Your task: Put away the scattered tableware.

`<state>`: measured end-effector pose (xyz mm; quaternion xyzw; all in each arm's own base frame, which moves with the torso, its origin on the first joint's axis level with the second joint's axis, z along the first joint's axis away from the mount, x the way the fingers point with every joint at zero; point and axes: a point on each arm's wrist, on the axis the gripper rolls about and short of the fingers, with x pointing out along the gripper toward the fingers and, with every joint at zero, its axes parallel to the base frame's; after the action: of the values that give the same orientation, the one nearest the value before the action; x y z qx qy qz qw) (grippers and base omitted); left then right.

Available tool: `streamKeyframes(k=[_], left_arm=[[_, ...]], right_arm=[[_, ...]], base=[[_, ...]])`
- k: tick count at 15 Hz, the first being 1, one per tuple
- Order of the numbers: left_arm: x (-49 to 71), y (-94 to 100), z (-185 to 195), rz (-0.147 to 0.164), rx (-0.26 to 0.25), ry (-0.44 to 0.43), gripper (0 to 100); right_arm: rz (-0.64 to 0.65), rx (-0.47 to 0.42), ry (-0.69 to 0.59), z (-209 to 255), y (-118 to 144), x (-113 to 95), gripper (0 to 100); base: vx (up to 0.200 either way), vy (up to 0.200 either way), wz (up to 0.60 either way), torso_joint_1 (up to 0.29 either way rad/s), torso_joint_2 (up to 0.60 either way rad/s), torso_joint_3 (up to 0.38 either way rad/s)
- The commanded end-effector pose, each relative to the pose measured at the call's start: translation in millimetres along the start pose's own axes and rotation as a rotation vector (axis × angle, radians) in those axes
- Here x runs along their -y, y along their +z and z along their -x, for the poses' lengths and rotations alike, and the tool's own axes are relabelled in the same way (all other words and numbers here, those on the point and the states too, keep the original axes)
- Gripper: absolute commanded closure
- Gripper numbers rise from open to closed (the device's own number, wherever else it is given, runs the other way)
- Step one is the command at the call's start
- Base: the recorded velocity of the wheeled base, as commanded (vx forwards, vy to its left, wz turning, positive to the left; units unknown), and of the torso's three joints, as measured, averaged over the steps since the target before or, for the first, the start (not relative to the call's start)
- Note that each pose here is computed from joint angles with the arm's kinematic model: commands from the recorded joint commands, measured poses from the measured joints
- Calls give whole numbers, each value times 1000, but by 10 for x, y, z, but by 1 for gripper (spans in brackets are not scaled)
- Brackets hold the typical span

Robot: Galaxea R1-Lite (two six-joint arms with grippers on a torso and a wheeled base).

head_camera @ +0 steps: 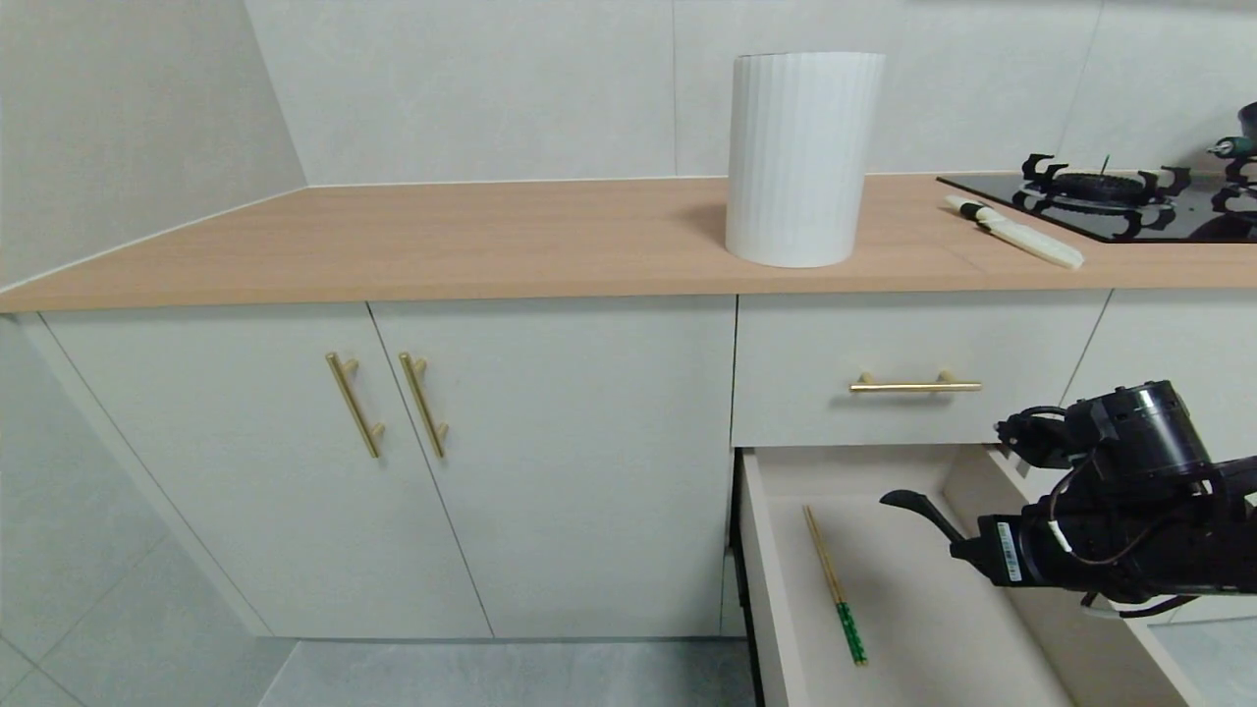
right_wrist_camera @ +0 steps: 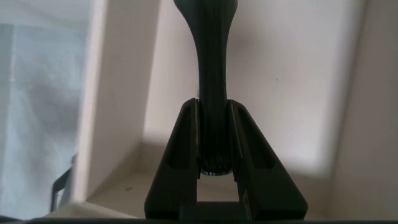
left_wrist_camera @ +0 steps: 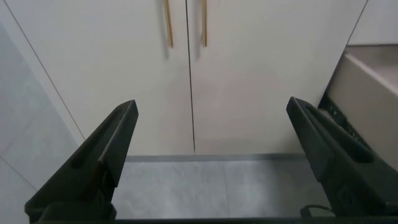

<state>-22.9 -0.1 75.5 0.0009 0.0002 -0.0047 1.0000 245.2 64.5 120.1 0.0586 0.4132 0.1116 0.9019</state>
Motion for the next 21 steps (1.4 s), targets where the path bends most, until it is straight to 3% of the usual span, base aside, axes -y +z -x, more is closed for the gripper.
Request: streamKeyframes(k=[1, 7, 11, 16, 21], left_arm=[[0, 0, -1, 0, 0, 0, 0], [0, 3, 1, 0, 0, 0, 0], [0, 3, 1, 0, 0, 0, 0], [0, 3, 1, 0, 0, 0, 0], [0, 3, 1, 0, 0, 0, 0]], right_arm=[[0, -8, 1, -20, -6, 1, 100], [-1, -15, -7, -143, -8, 14, 100], [-18, -13, -106, -577, 3, 72, 100], [-38, -109, -132, -1151, -245, 174, 100], [-35, -123, -200, -1490, -424, 260, 100]], base=[[0, 0, 0, -46, 159, 124], [0, 0, 0, -7, 24, 15], [0, 0, 0, 0, 0, 0], [0, 0, 0, 0, 0, 0], [0, 0, 0, 0, 0, 0]])
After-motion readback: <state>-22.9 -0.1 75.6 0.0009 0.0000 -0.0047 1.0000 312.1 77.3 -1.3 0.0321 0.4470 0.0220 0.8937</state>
